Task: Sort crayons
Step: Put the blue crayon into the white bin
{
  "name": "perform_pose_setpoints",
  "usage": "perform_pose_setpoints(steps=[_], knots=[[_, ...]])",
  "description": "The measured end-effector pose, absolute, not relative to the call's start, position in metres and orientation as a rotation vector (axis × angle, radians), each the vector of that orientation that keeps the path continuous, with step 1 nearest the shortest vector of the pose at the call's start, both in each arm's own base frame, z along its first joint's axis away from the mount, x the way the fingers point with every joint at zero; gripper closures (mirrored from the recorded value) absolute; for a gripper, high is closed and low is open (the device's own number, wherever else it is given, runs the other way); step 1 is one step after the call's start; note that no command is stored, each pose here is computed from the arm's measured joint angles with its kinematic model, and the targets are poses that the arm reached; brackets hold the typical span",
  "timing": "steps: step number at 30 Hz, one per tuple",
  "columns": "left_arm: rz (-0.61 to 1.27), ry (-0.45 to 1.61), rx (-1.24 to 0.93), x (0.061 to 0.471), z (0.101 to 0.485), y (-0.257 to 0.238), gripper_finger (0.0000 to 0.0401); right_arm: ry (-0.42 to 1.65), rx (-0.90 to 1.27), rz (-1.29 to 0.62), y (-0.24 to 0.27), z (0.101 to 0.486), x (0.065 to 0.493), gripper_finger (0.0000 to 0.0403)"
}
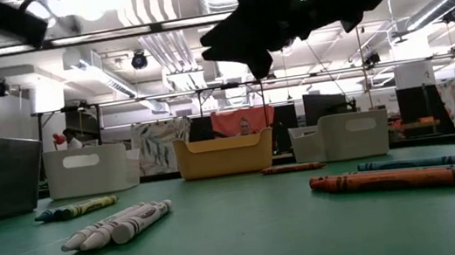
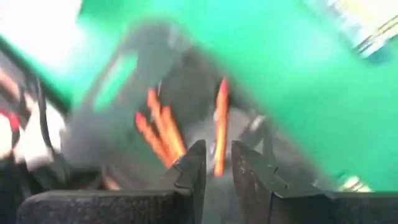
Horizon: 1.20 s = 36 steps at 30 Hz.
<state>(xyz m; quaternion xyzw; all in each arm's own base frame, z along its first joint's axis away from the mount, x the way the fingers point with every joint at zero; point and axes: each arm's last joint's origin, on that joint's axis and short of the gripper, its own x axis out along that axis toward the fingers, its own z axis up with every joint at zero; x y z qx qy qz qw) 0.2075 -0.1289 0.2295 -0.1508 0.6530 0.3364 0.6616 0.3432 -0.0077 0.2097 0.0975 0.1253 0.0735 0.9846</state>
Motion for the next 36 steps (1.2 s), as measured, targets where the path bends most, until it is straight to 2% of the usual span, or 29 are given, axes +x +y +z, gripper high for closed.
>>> perform_pose_setpoints(steps=[5, 10, 16, 23, 32, 36], knots=[[0.666, 1.258, -0.149, 0.230, 0.256, -0.123, 0.0354, 0.310, 0.262, 0.138, -0.007, 0.208, 0.341, 0.0280], [0.639, 0.928, 0.062, 0.258, 0.284, -0.115, 0.0364, 0.463, 0.292, 0.124, -0.004, 0.221, 0.345, 0.0282], [0.476, 0.764, 0.223, 0.279, 0.297, -0.110, 0.0365, 0.701, 0.300, 0.120, 0.007, 0.241, 0.349, 0.0285], [0.260, 0.652, 0.179, 0.282, 0.293, -0.086, 0.0365, 0.883, 0.329, -0.041, 0.021, 0.257, 0.342, 0.0291], [0.233, 0.482, 0.069, 0.262, 0.275, -0.049, 0.0365, 1.093, 0.461, -0.172, 0.036, 0.247, 0.323, 0.0295], [0.096, 0.323, 0.033, 0.259, 0.274, -0.040, 0.0365, 1.182, 0.524, -0.239, 0.044, 0.240, 0.316, 0.0299]])
